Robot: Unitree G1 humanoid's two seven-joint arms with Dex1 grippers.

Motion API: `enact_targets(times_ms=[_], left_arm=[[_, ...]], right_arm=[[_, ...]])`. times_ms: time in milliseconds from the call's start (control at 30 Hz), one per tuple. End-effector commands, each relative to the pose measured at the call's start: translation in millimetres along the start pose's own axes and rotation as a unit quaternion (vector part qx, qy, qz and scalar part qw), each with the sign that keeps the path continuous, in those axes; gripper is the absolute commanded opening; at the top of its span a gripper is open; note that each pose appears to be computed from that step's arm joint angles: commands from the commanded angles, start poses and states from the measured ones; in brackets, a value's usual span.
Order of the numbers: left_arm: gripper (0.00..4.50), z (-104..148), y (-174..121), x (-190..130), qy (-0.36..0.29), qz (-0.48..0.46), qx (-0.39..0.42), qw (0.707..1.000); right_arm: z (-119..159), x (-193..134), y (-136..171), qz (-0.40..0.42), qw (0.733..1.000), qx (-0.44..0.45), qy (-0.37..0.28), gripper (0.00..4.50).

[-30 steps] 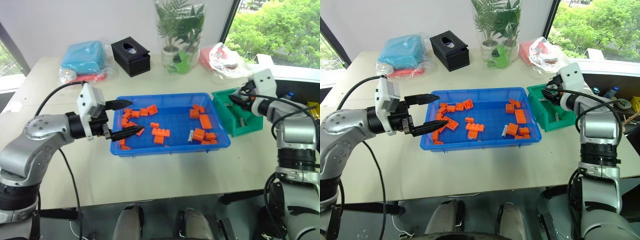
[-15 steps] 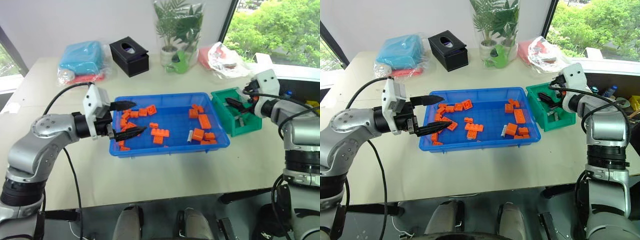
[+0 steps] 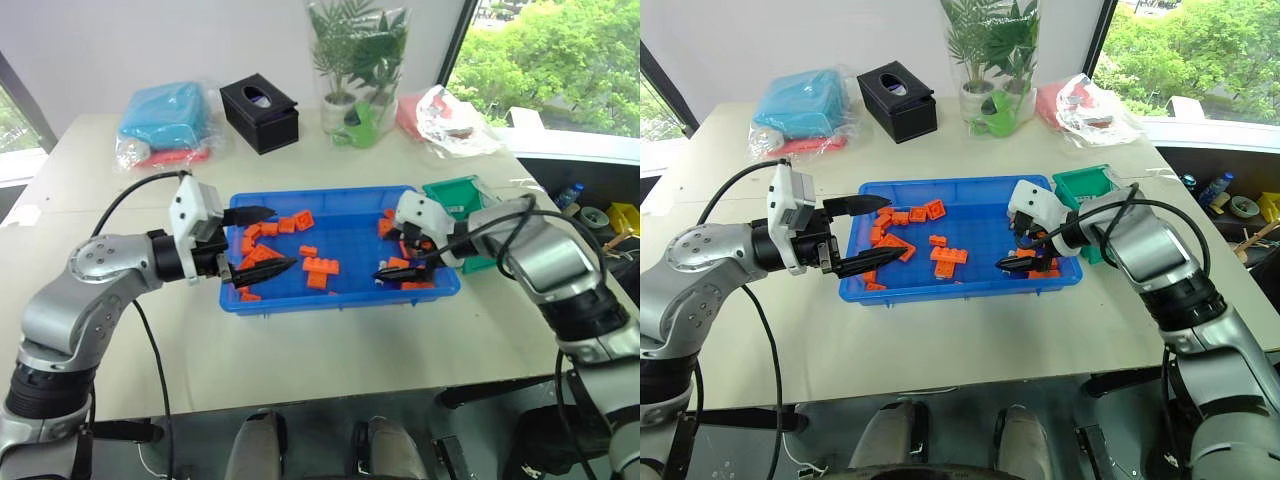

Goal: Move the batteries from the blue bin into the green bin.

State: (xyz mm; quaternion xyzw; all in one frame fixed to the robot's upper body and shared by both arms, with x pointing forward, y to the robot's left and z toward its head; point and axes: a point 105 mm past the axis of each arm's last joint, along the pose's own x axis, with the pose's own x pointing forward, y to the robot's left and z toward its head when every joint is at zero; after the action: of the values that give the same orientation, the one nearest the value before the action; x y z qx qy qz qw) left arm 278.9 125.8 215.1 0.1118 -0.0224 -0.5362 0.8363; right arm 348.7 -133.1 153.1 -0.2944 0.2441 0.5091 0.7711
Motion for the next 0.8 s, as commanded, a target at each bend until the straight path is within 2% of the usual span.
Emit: enact_targets(times_ms=[33,267,567,800], left_arm=[[4.5,13.5,-0.1,-2.3,-0.015,0.007,0.032,0.999],[4.5,12.8,-1.9,-8.1,-0.011,0.021,0.034,0.999],[4.5,14.5,-0.2,-10.7,-0.01,0.032,0.034,0.999],[4.5,18.1,4.5,-8.8,-0.013,0.03,0.039,0.999]], right_arm=[[4.6,3.7,-6.0,0.023,0.998,-0.052,0.018,4.46],[-8.8,20.5,-13.6,0.051,0.996,-0.05,0.058,4.46],[-16.4,34.2,-13.8,0.05,0.994,-0.03,0.096,4.46],[-31.5,32.7,-12.4,0.046,0.991,-0.034,0.119,4.46]])
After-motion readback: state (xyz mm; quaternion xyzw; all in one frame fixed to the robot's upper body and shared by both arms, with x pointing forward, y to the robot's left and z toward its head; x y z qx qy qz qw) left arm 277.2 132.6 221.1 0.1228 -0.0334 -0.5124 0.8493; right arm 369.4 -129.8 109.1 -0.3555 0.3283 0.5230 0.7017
